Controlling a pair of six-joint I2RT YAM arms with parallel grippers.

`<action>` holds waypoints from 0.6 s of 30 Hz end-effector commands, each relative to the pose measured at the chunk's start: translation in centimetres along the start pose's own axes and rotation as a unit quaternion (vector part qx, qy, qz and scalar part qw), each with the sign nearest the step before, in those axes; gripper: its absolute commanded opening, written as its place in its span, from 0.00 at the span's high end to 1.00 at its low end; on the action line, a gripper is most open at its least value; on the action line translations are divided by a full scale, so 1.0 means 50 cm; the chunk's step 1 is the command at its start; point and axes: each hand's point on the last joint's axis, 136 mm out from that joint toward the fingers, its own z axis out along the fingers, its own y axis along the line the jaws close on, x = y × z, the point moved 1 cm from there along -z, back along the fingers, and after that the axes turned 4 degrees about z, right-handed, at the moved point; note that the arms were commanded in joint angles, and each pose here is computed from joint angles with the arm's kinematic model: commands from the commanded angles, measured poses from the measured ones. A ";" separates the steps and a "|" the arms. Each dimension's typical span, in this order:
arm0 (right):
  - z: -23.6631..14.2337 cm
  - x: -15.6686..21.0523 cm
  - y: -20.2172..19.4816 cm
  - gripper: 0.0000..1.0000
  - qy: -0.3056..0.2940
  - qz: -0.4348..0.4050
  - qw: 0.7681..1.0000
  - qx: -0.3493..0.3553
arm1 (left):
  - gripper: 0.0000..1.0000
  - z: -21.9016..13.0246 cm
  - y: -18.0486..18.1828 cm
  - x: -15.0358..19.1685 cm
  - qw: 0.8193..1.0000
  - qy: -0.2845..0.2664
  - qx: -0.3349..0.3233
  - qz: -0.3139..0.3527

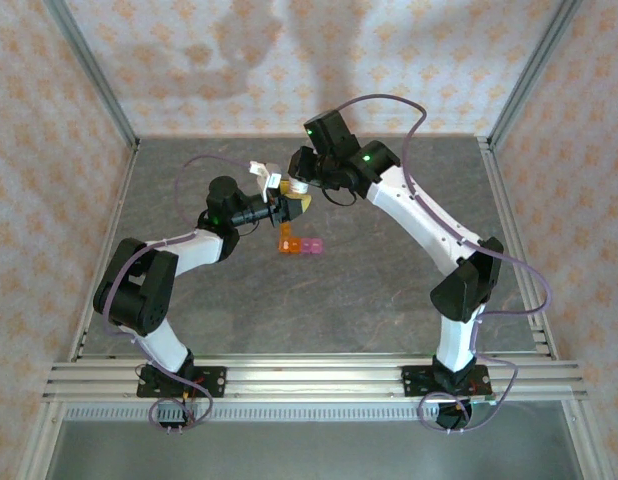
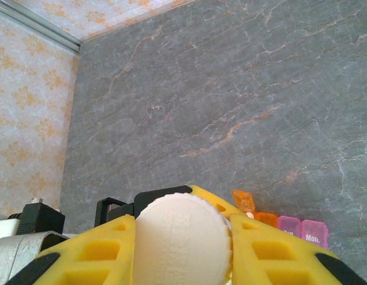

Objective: Sort the pills into containers

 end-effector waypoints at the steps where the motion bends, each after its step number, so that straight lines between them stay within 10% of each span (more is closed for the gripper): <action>1: -0.006 0.062 0.038 0.67 0.045 0.001 0.999 -0.026 | 1.00 0.001 -0.019 -0.071 0.997 -0.051 0.008 0.060; 18: -0.018 0.042 0.047 0.47 0.035 -0.023 0.999 -0.022 | 1.00 0.002 -0.018 -0.070 0.997 -0.049 0.007 0.059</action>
